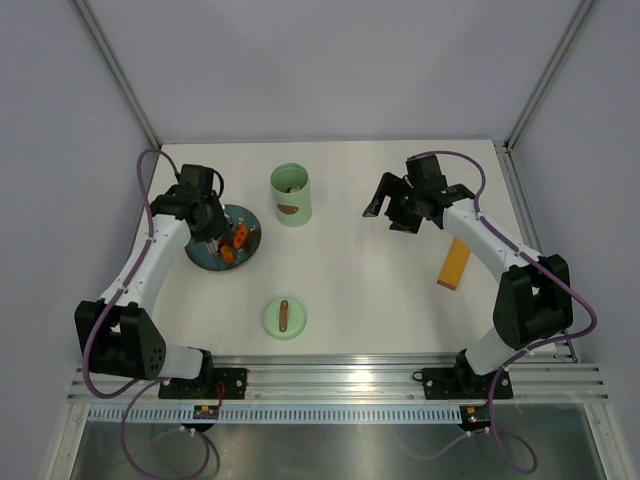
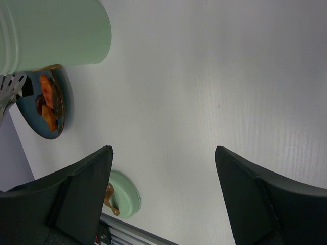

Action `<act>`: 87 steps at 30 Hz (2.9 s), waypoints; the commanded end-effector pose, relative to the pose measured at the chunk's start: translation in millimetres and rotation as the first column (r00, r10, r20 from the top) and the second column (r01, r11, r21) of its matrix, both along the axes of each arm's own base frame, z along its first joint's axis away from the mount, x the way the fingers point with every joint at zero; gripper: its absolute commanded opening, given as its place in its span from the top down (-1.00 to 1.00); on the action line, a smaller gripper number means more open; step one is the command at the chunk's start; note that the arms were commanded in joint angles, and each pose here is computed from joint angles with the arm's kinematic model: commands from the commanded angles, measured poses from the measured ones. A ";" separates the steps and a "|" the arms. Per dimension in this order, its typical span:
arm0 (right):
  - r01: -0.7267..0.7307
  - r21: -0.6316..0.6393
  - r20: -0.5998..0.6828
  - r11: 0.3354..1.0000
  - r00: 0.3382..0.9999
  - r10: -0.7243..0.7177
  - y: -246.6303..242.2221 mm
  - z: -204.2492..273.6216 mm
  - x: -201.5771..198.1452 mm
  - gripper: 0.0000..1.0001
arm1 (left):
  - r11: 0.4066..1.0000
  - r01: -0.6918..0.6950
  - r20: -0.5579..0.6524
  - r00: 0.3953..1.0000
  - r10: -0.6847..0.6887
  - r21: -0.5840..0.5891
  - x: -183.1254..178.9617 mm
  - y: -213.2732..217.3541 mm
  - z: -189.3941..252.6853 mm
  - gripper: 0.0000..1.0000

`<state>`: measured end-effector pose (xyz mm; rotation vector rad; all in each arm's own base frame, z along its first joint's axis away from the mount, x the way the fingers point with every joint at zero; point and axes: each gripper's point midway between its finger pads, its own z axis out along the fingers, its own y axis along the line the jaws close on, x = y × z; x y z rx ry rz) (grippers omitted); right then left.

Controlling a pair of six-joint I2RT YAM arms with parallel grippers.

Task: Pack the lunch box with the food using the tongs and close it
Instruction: Pick up the fake food from the plate, then place the fake food in the packing box, then pick up the fake food from the plate.

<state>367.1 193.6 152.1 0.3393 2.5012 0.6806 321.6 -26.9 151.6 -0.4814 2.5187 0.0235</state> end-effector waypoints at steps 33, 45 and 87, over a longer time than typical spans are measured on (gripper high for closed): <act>0.006 0.006 0.054 1.000 0.999 -0.006 5.1 17.5 0.7 -0.77 | 0.908 0.410 0.420 0.842 -0.338 -0.091 48.5 -126.1 153.5 0.94; 0.005 -0.008 0.063 1.000 0.998 -0.005 2.2 21.5 -1.8 -0.78 | 0.902 0.416 0.382 0.856 -0.348 -0.112 56.6 -137.2 131.1 0.15; -0.002 -0.004 0.074 1.000 0.997 0.002 3.3 24.4 0.7 -0.78 | 0.966 0.251 0.209 0.944 -0.257 0.056 -28.4 -48.8 92.0 0.53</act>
